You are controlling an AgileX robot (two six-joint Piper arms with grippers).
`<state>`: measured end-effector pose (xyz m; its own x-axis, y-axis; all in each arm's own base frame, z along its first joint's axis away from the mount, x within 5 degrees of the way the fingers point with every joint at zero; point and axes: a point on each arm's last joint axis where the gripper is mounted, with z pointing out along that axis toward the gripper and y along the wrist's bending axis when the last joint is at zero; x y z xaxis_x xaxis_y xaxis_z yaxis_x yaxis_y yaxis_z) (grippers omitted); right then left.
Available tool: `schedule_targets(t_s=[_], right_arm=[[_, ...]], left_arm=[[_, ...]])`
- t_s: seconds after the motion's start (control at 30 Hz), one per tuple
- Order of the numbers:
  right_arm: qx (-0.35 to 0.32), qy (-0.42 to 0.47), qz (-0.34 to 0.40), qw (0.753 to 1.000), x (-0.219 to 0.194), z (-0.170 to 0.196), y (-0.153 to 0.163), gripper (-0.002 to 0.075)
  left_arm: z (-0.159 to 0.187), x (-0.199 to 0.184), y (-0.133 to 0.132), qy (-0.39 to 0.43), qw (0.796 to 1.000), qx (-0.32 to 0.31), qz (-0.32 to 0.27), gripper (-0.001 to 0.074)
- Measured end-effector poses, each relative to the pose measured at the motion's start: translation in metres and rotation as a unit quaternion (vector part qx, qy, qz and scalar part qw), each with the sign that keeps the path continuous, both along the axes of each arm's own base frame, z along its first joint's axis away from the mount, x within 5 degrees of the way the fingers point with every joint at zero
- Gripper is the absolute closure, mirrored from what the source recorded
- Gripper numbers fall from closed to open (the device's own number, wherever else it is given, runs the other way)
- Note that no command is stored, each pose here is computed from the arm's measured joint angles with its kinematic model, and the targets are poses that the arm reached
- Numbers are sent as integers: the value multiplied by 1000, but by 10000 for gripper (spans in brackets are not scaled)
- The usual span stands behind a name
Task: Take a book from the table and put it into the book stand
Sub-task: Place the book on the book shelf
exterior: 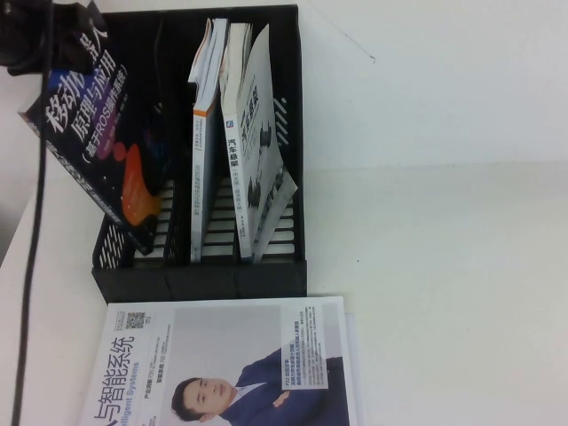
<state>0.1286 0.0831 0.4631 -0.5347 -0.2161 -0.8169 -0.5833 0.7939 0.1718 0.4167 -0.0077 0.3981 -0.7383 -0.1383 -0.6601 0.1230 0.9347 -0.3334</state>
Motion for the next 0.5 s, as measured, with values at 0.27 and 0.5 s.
schedule_targets(t_s=[0.27, 0.5], right_arm=[[-11, -1, -5, 1000, 1, -1, -2, 721], [-14, -12, -32, 999, -7, 2, -10, 721]], left_arm=[[-20, 17, -14, -1, 999, 34, -7, 617], [-25, 20, -24, 8, 999, 22, -23, 398]])
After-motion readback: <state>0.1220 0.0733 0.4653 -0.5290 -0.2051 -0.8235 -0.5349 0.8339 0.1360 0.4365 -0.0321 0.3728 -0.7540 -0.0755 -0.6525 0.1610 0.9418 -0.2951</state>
